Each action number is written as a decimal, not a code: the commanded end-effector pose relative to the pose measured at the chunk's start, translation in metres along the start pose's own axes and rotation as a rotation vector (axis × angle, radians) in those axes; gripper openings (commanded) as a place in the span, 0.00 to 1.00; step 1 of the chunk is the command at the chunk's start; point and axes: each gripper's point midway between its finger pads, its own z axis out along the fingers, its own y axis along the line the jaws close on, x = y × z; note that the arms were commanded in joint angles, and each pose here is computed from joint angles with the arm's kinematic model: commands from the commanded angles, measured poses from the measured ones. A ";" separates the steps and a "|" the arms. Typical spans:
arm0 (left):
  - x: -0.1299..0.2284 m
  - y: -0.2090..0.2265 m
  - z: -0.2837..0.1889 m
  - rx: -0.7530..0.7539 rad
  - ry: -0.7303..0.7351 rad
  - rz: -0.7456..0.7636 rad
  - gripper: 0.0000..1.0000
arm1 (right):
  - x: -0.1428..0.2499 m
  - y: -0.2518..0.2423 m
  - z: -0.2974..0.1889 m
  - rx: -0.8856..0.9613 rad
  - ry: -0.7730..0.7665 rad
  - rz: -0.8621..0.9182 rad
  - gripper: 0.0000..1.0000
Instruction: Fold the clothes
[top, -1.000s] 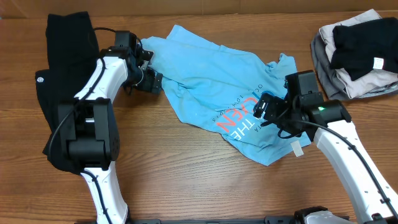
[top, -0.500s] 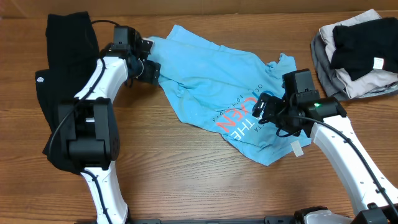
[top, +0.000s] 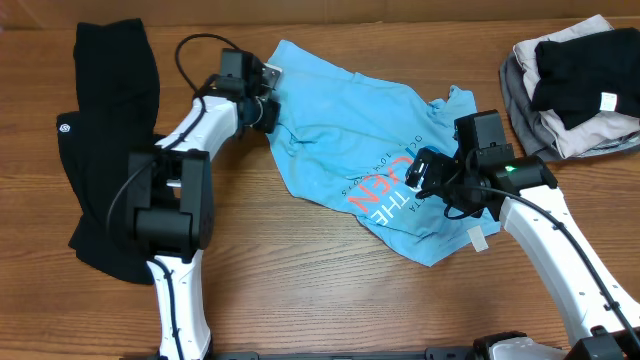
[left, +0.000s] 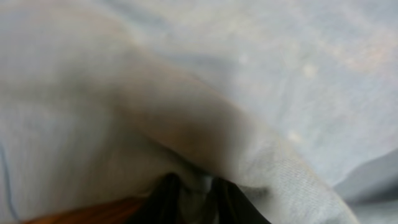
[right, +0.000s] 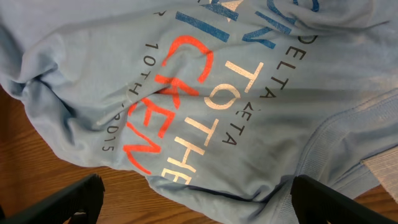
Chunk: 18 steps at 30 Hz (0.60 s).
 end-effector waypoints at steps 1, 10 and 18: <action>0.016 -0.017 0.021 0.036 0.052 -0.004 0.21 | -0.001 -0.002 0.002 0.011 -0.010 0.000 1.00; 0.011 -0.002 0.008 -0.058 0.103 -0.084 0.04 | -0.001 -0.001 0.002 0.009 -0.014 -0.001 1.00; 0.067 0.032 -0.011 -0.299 0.349 -0.068 0.04 | -0.002 -0.001 0.002 0.008 -0.014 -0.001 1.00</action>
